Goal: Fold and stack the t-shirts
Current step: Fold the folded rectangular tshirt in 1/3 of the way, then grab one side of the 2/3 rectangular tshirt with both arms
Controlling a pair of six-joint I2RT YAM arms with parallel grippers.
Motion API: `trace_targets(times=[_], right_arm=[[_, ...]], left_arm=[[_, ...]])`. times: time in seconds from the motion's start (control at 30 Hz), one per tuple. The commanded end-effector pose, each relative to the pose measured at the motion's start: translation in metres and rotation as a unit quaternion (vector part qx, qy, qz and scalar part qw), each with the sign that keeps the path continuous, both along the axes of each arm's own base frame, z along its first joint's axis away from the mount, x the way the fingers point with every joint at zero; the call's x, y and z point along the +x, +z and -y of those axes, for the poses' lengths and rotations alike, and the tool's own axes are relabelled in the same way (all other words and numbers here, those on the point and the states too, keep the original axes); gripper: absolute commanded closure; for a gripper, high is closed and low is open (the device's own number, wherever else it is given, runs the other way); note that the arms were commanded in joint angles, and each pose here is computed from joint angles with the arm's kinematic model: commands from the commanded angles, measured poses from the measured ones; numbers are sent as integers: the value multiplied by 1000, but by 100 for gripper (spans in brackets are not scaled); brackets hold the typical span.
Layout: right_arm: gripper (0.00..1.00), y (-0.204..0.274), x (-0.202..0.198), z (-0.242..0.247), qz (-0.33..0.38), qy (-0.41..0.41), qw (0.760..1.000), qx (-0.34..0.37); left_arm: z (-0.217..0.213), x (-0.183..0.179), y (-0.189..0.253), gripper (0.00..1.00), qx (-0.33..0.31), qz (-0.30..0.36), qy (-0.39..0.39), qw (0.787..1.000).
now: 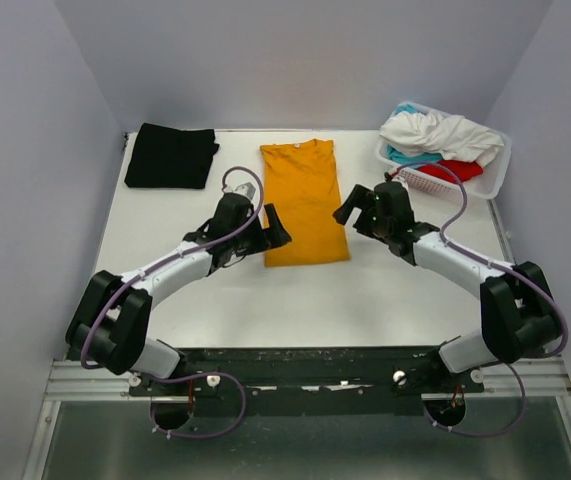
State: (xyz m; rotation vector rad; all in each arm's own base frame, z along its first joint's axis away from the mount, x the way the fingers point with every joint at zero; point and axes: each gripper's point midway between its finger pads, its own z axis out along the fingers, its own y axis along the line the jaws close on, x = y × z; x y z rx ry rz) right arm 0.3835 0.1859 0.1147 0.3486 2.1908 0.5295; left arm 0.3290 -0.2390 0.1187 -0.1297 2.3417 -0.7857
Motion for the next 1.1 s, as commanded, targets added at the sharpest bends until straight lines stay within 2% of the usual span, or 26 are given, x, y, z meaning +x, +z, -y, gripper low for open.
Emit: trace_targets(times=[0.0, 0.2, 0.33, 0.4, 0.57, 0.8, 0.83, 0.9, 1.07], right_arm=[[0, -8, -30, -10, -31, 32, 998, 50], [0, -28, -50, -5, -62, 31, 996, 55], [0, -43, -56, -4, -81, 22, 995, 58], [1, -48, -57, -4, -88, 20, 994, 57], [1, -53, -56, -2, -92, 10, 994, 56], [2, -55, -56, -3, -96, 9, 993, 61], [2, -56, -57, -4, -98, 11, 993, 64], [3, -58, -58, -6, -102, 15, 992, 68], [13, -71, -65, -8, -127, 18, 989, 70]], left_arm=[[1, -37, -27, 2, -46, -38, 9, 998], [-17, -51, -58, 4, -18, -73, 41, 996], [-20, -48, -68, 18, -1, -85, 54, 995], [-19, -42, -70, 30, 4, -85, 56, 995], [-18, -36, -86, 42, 28, -116, 62, 991], [-17, -36, -102, 78, 35, -141, 71, 987], [-16, -38, -103, 88, 34, -142, 68, 987], [-17, -41, -108, 100, 35, -151, 70, 985], [-19, -43, -112, 100, 39, -154, 71, 985]])
